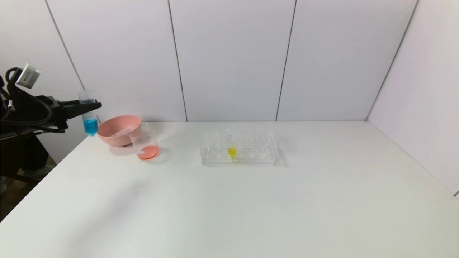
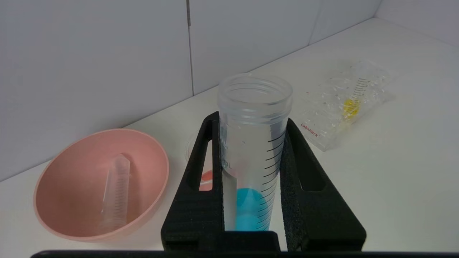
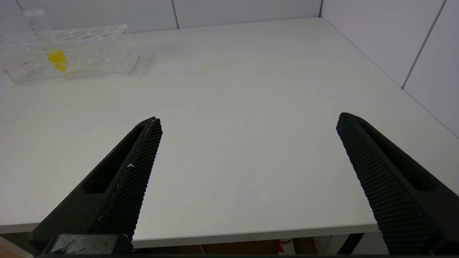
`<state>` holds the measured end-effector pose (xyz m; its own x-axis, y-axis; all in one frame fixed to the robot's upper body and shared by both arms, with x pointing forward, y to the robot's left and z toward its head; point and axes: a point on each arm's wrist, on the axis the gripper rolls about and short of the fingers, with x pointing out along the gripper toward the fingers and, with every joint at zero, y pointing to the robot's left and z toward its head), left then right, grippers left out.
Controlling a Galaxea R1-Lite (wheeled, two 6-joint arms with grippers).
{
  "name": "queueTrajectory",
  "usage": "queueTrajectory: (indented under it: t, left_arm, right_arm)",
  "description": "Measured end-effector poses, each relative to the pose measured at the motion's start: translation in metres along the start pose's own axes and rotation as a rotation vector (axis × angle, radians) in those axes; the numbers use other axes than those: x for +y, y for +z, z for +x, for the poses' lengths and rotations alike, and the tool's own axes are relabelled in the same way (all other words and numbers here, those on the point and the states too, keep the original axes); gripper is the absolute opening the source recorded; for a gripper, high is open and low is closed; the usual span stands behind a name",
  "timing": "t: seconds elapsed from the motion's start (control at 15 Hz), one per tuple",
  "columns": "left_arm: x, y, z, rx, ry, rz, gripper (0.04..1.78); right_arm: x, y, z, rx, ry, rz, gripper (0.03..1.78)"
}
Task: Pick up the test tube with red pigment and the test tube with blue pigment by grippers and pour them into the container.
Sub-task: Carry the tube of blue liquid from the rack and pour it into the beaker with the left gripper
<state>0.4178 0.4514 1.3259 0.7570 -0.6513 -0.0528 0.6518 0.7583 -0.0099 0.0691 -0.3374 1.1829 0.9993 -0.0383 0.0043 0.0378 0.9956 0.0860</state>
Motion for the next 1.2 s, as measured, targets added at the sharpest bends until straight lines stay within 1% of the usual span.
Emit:
queueTrajectory:
  t: [0.13, 0.27, 0.4, 0.67, 0.8, 0.87, 0.93, 1.0, 1.2]
  left_arm:
    - [0.008, 0.011, 0.019, 0.024, -0.007, -0.023, 0.45]
    - [0.012, 0.017, 0.04, 0.069, -0.002, -0.029, 0.45]
    - [0.015, 0.019, 0.058, 0.145, 0.021, -0.009, 0.45]
    - [0.016, 0.022, 0.082, 0.355, 0.072, 0.065, 0.45]
    - [0.014, 0.03, 0.087, 0.433, 0.08, 0.08, 0.45]
    - [0.012, 0.031, 0.089, 0.49, 0.087, 0.096, 0.46]
    - [0.009, 0.028, 0.091, 0.554, 0.088, 0.121, 0.45]
    - [0.006, 0.026, 0.094, 0.598, 0.082, 0.143, 0.45]
    - [-0.002, 0.025, 0.094, 0.653, 0.039, 0.195, 0.45]
  right_arm:
    - [0.0, 0.0, 0.0, 0.0, 0.0, 0.0, 1.77]
    - [0.0, 0.0, 0.0, 0.0, 0.0, 0.0, 1.77]
    - [0.0, 0.0, 0.0, 0.0, 0.0, 0.0, 1.77]
    - [0.0, 0.0, 0.0, 0.0, 0.0, 0.0, 1.77]
    - [0.0, 0.0, 0.0, 0.0, 0.0, 0.0, 1.77]
    - [0.0, 0.0, 0.0, 0.0, 0.0, 0.0, 1.77]
    - [0.0, 0.0, 0.0, 0.0, 0.0, -0.001, 1.77]
    - [0.0, 0.0, 0.0, 0.0, 0.0, 0.0, 1.77]
    - [0.0, 0.0, 0.0, 0.0, 0.0, 0.0, 1.77]
